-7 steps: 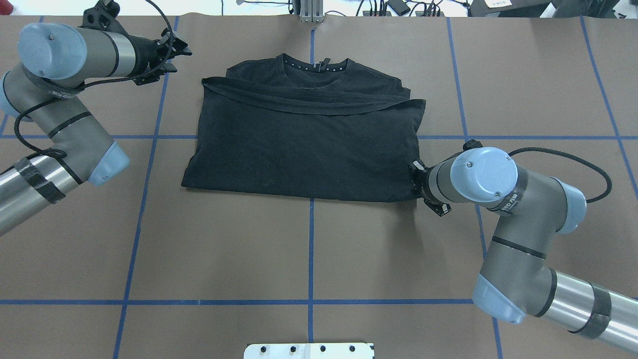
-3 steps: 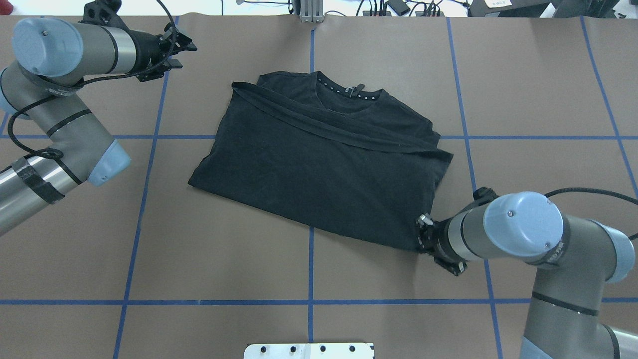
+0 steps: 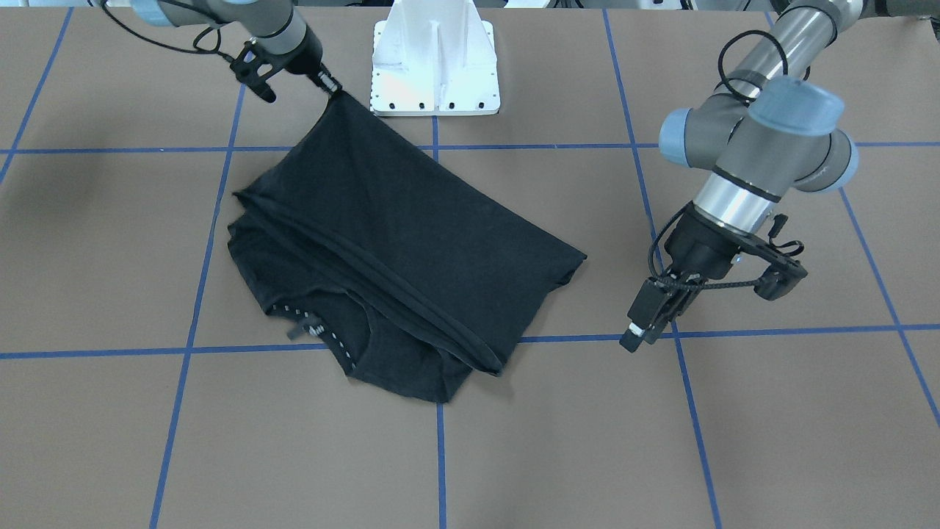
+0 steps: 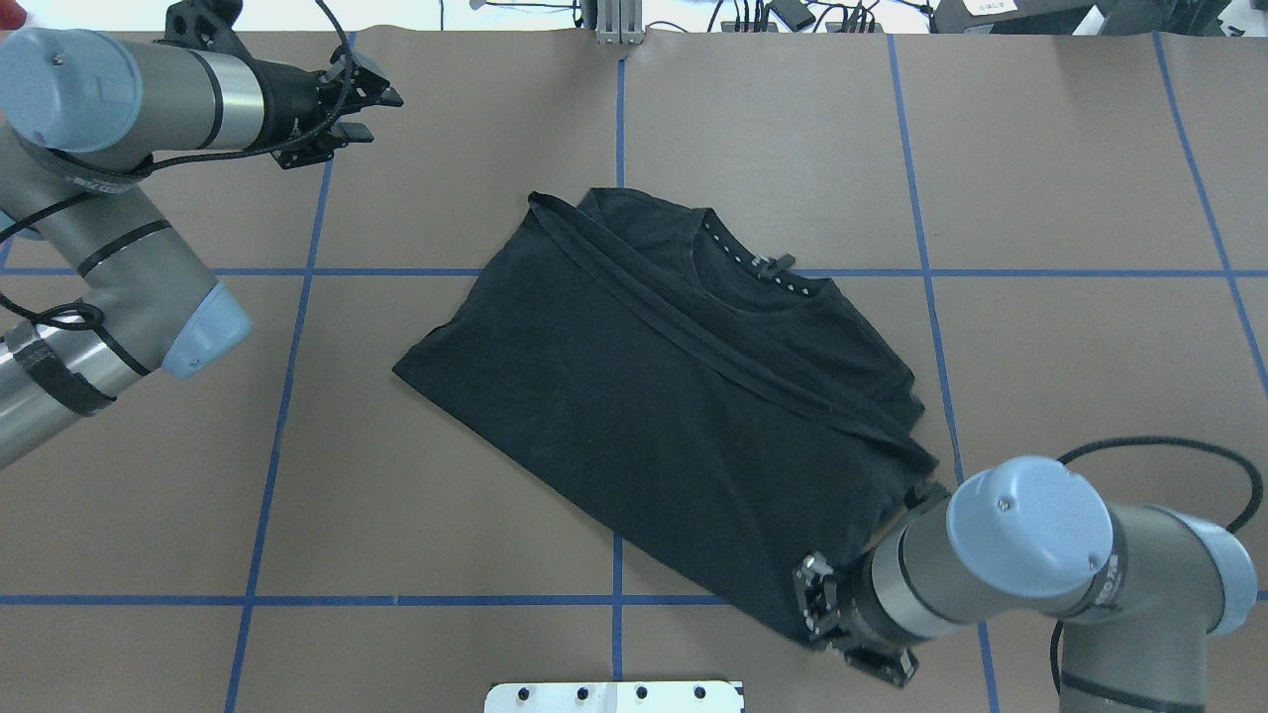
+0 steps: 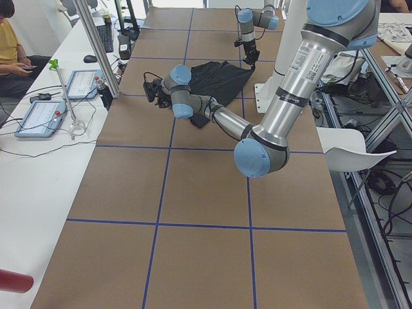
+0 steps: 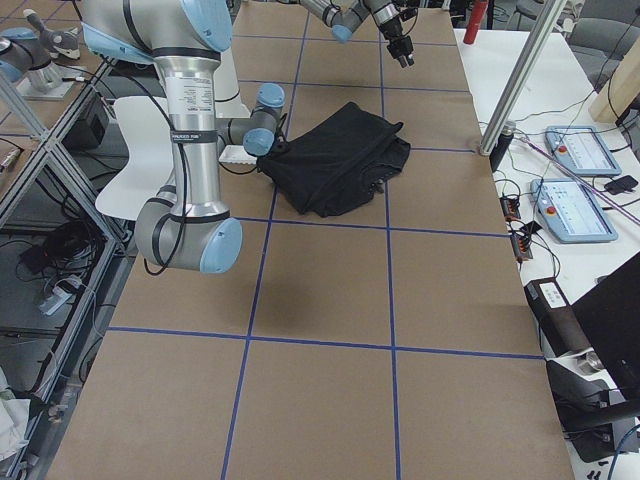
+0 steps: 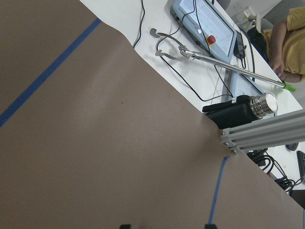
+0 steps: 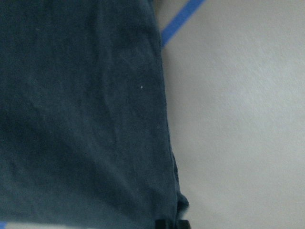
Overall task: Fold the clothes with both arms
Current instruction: 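Grasp the corner with the right gripper and drag it toward the robot, then grasp the shirt's side edge with the left gripper while right holds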
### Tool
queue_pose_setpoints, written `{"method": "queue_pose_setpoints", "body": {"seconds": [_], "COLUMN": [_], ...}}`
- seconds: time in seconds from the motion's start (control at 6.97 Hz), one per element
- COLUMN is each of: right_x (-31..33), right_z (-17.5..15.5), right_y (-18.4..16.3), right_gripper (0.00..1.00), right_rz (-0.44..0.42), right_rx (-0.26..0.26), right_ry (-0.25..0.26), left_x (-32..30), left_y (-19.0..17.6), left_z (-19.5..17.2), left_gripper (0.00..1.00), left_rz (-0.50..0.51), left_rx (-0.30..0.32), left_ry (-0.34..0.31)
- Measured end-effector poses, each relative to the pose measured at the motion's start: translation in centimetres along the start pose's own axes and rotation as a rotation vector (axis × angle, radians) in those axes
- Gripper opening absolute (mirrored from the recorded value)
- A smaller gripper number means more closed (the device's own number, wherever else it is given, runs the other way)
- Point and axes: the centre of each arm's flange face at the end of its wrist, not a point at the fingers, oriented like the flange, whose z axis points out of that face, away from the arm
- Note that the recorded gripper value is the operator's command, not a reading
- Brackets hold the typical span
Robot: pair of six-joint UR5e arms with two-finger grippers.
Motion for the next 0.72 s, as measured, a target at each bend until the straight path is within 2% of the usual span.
{"method": "queue_pose_setpoints", "body": {"seconds": [0.14, 0.29, 0.43, 0.72], "right_x": [0.5, 0.0, -1.1, -4.0], "right_z": [0.4, -0.2, -1.6, -5.6], "right_y": [0.7, 0.1, -1.1, -3.9], "right_gripper": [1.0, 1.0, 1.0, 1.0], "right_rz": [0.017, 0.038, 0.064, 0.111], "right_rx": [-0.012, -0.008, -0.001, 0.016], "right_ry": [0.016, 0.003, -0.028, -0.119], "left_x": [-0.5, -0.9, -1.9, -5.8], "left_y": [1.5, 3.8, 6.4, 12.4], "left_z": [-1.0, -1.4, -1.5, -0.6], "left_gripper": [0.62, 0.62, 0.62, 0.6], "left_rz": [0.005, 0.0, -0.012, -0.003], "left_rx": [-0.031, -0.064, -0.089, -0.083], "left_ry": [0.005, 0.002, -0.01, -0.063]}}
